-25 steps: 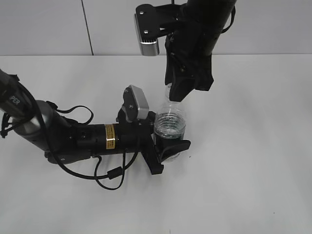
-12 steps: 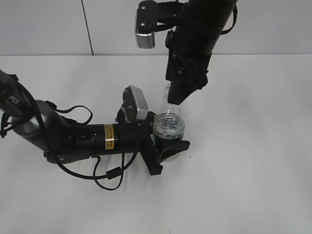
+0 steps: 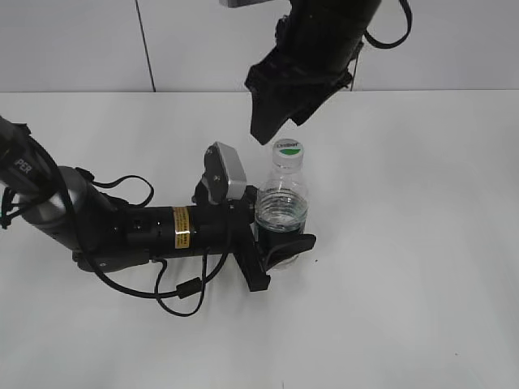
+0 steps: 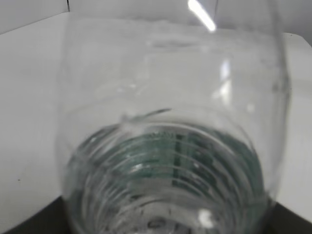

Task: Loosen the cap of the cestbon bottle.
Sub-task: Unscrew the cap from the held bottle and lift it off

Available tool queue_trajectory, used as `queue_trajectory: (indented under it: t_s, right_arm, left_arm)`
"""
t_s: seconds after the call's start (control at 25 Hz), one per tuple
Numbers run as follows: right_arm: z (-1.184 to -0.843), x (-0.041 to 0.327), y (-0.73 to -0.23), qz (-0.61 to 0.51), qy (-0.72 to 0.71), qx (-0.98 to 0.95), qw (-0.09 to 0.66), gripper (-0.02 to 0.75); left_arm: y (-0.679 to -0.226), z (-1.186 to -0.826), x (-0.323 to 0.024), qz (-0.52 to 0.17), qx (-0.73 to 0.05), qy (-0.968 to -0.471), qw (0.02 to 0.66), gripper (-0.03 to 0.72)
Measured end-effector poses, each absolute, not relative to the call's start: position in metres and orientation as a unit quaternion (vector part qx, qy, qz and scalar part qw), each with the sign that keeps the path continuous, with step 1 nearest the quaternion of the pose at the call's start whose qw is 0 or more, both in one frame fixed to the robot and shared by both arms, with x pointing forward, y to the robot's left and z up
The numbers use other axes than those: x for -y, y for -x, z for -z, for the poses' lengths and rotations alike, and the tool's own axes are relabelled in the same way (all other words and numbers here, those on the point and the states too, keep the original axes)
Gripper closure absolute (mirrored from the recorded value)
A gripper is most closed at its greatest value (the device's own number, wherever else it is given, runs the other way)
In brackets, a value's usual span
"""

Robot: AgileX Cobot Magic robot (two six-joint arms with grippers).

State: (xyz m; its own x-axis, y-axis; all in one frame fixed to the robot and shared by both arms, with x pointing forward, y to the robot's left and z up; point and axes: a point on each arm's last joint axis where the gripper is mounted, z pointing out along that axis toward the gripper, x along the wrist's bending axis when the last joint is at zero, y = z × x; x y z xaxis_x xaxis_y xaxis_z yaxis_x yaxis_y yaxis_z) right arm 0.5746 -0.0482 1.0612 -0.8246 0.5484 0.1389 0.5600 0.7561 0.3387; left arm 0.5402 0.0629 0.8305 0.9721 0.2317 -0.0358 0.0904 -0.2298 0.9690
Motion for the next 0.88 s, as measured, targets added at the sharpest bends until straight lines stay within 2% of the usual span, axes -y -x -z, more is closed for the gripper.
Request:
queue_trajectory:
  t_s: [0.16,0.32,0.88]
  right_arm:
    - [-1.061,0.048,-0.575,0.18,0.438,0.88,0.044,0.239]
    - [-1.058,0.049,-0.576,0.169,0.515,0.839,0.052,0.239]
    - [-1.042,0.051,-0.569,0.144,0.558,0.813,0.086,0.238]
  left_arm:
    - [-0.54,-0.831,-0.063,-0.058,-0.103,-0.782,0.612,0.284]
    - [-0.54,-0.831,-0.063,-0.058,-0.103,-0.782,0.612,0.284]
    - [-0.54,-0.831,-0.063,-0.058,-0.103,-0.782,0.612,0.284]
